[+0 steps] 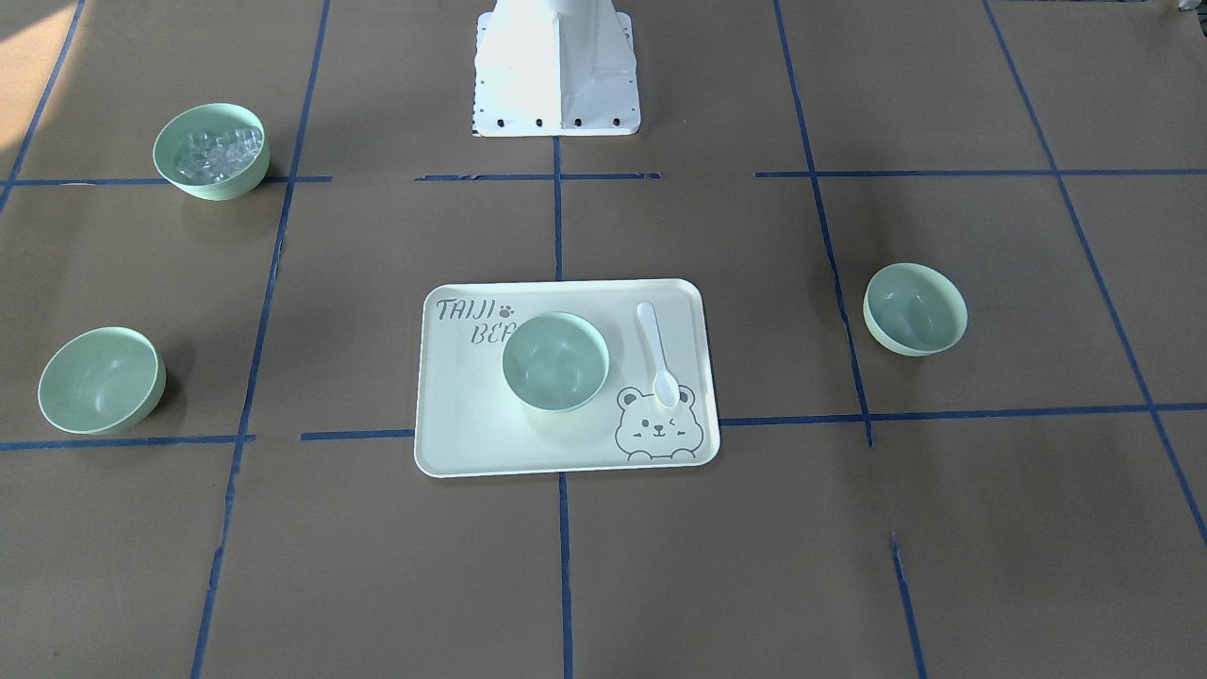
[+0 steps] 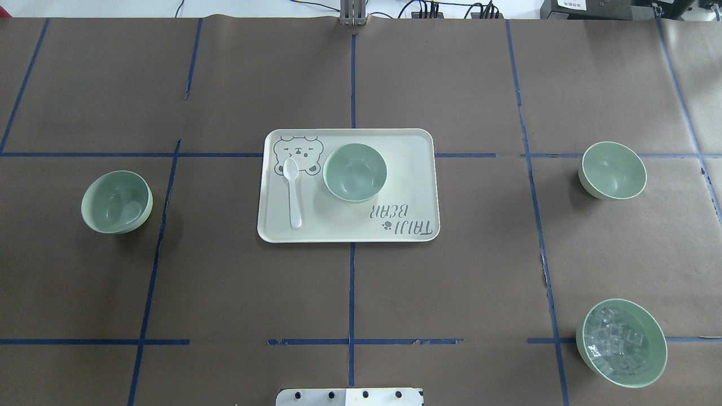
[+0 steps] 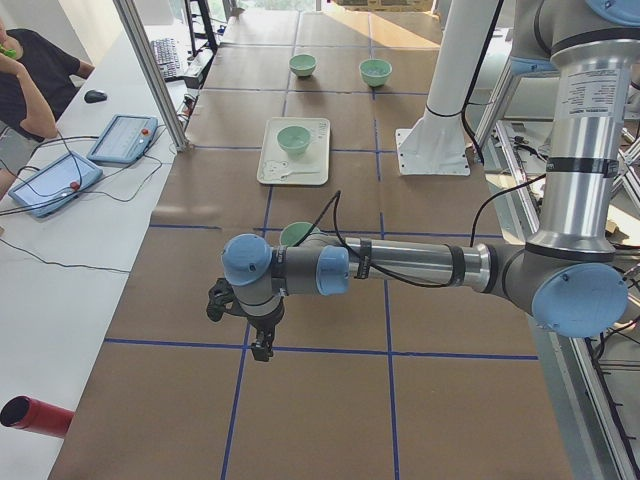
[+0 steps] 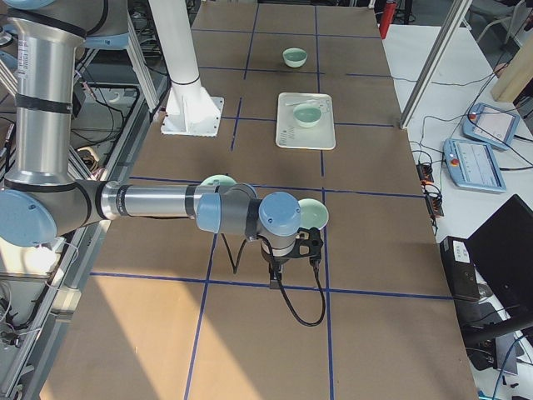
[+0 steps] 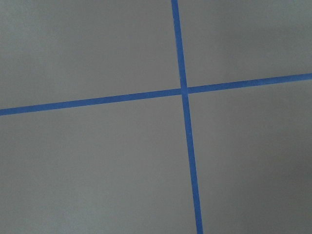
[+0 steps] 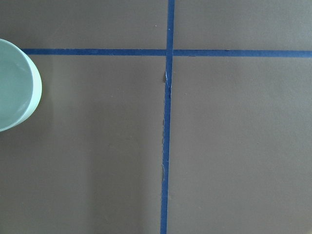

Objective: Stack green bowls together

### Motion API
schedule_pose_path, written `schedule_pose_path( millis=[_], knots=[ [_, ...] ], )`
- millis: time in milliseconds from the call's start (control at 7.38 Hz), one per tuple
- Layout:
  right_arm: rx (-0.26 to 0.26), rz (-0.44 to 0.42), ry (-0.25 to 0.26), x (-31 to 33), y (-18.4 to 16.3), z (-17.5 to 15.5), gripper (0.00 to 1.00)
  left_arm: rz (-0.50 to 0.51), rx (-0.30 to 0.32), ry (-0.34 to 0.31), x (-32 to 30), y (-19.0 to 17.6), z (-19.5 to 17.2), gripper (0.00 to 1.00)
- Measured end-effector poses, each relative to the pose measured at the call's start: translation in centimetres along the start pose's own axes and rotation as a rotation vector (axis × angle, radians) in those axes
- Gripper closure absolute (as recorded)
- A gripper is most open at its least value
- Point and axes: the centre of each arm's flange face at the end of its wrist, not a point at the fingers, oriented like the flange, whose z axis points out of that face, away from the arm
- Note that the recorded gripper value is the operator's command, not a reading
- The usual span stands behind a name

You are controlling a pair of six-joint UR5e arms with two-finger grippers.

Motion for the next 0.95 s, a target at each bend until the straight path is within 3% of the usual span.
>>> schedule_pose_path(
  millis=[407,949],
  knots=[
    [0.012,-0.013,-0.003,-0.7,-0.5,-0.5,0.00,0.020,0.024,-0.001,0.9,-0.8,-0.9,0.00],
    [0.060,-0.062,0.000,-3.1,-2.6,-2.9,0.00,0.012,0.171,0.006,5.9,-3.3,-2.7,0.00]
  ],
)
